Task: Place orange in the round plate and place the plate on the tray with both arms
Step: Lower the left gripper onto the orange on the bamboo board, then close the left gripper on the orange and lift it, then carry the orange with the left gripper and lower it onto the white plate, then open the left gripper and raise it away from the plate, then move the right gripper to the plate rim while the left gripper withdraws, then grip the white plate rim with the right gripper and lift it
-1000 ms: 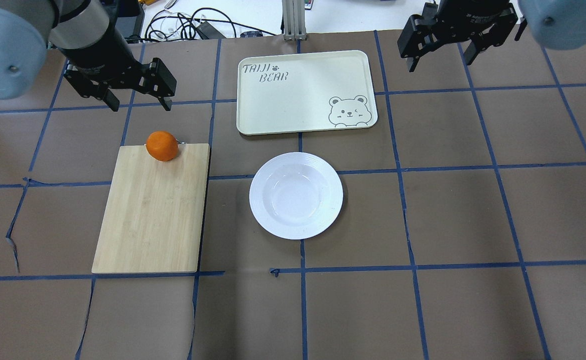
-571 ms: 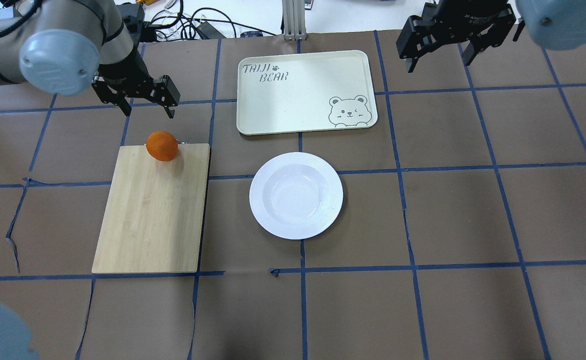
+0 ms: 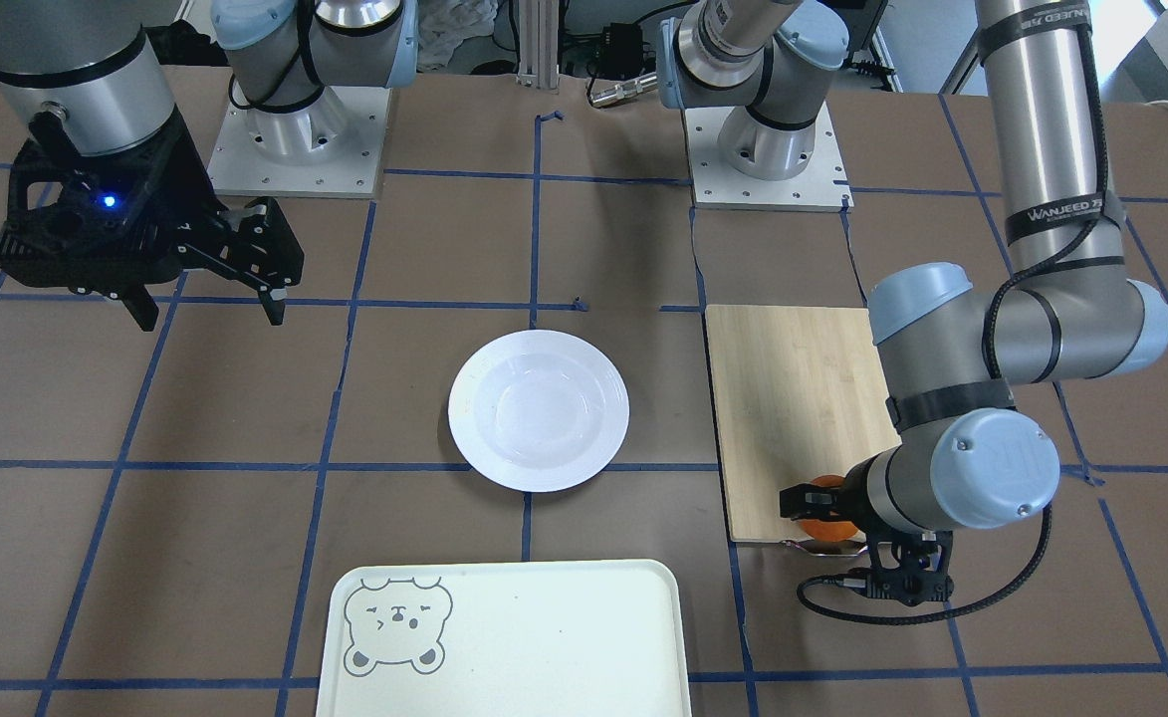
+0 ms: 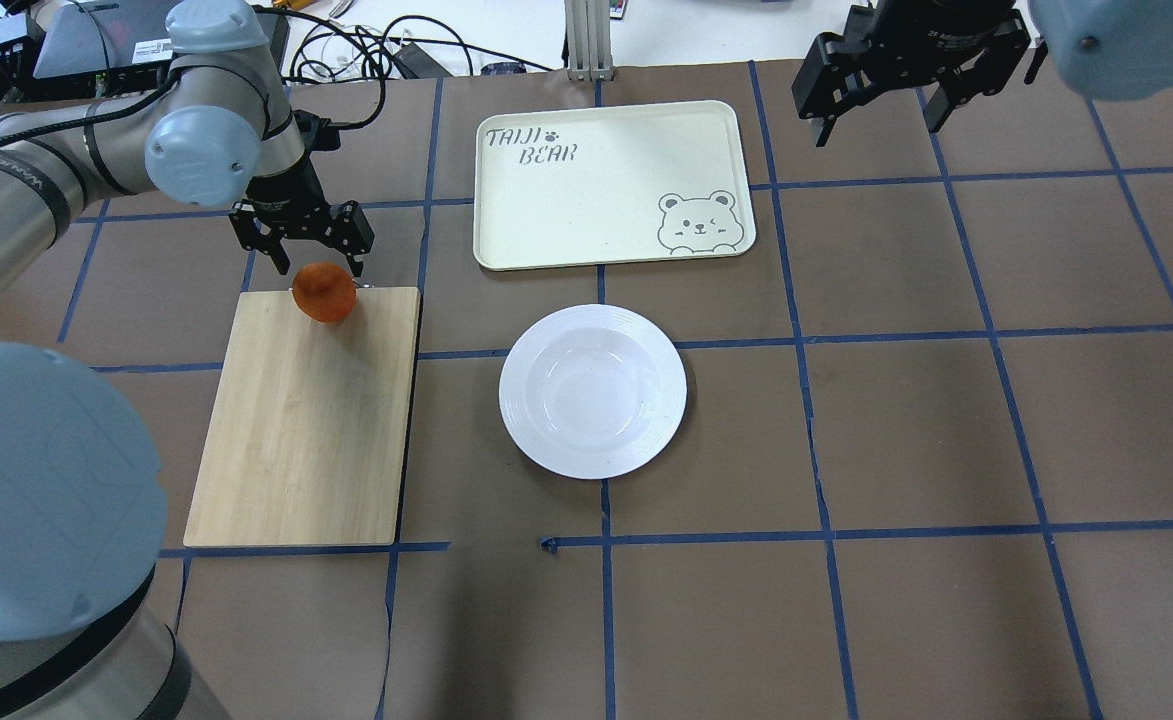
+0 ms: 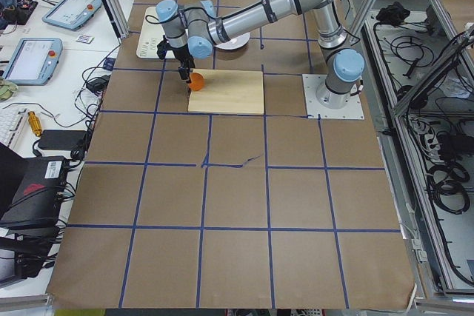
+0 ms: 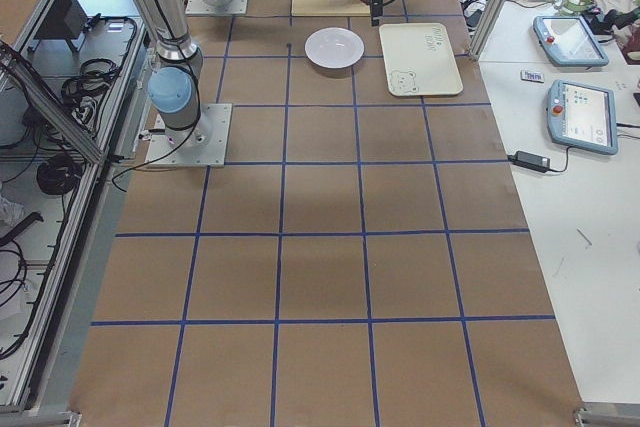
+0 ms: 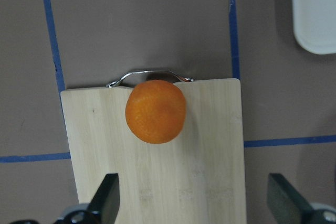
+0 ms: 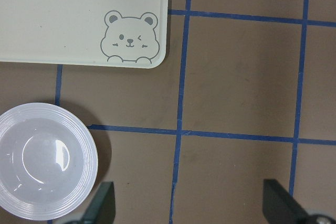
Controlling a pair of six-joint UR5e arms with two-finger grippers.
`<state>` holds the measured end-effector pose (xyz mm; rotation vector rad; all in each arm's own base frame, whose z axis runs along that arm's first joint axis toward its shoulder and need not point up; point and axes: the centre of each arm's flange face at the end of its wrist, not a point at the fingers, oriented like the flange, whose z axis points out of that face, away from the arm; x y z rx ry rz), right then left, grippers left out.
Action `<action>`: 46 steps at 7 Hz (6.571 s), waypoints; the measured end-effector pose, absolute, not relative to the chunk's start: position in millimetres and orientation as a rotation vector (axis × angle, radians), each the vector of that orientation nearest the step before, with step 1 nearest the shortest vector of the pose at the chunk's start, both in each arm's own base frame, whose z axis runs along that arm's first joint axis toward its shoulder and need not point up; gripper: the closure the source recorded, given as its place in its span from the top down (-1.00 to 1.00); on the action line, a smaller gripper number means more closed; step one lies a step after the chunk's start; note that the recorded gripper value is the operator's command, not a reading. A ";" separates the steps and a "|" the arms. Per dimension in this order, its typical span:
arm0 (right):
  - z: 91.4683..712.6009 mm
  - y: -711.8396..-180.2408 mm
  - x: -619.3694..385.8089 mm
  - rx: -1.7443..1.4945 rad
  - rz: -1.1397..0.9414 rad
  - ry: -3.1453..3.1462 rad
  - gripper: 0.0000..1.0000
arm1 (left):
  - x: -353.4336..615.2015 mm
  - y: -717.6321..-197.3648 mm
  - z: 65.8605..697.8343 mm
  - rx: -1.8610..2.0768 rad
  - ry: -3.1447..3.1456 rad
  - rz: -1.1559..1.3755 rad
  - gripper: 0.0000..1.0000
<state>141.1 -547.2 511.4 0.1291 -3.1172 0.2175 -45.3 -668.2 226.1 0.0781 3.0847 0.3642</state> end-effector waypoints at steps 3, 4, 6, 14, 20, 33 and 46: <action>511.2 -547.2 141.6 0.130 0.217 -3.117 1.00 | -42.1 -666.2 200.7 0.087 3.060 0.467 -1.00; 511.1 -547.4 141.4 0.130 0.217 -3.117 1.00 | -41.1 -666.0 200.7 0.087 3.046 0.466 -1.00; 511.0 -547.4 141.5 0.130 0.216 -3.117 1.00 | -55.2 -662.4 220.8 0.086 3.081 0.423 -1.00; 511.5 -547.6 139.3 0.123 0.217 -3.117 1.00 | -328.8 -552.8 237.1 -0.192 3.117 0.460 0.99; 514.8 -548.3 142.3 0.127 0.240 -3.118 1.00 | -281.9 -574.3 332.5 -0.355 3.179 0.318 1.00; 250.2 -519.0 172.4 -0.407 -0.281 -3.658 0.99 | -144.2 -503.4 519.4 -0.047 3.160 -0.233 1.00; 161.0 -487.4 232.9 -0.450 -0.051 -3.696 -1.00 | -132.3 -489.1 521.3 -0.080 3.160 -0.196 1.00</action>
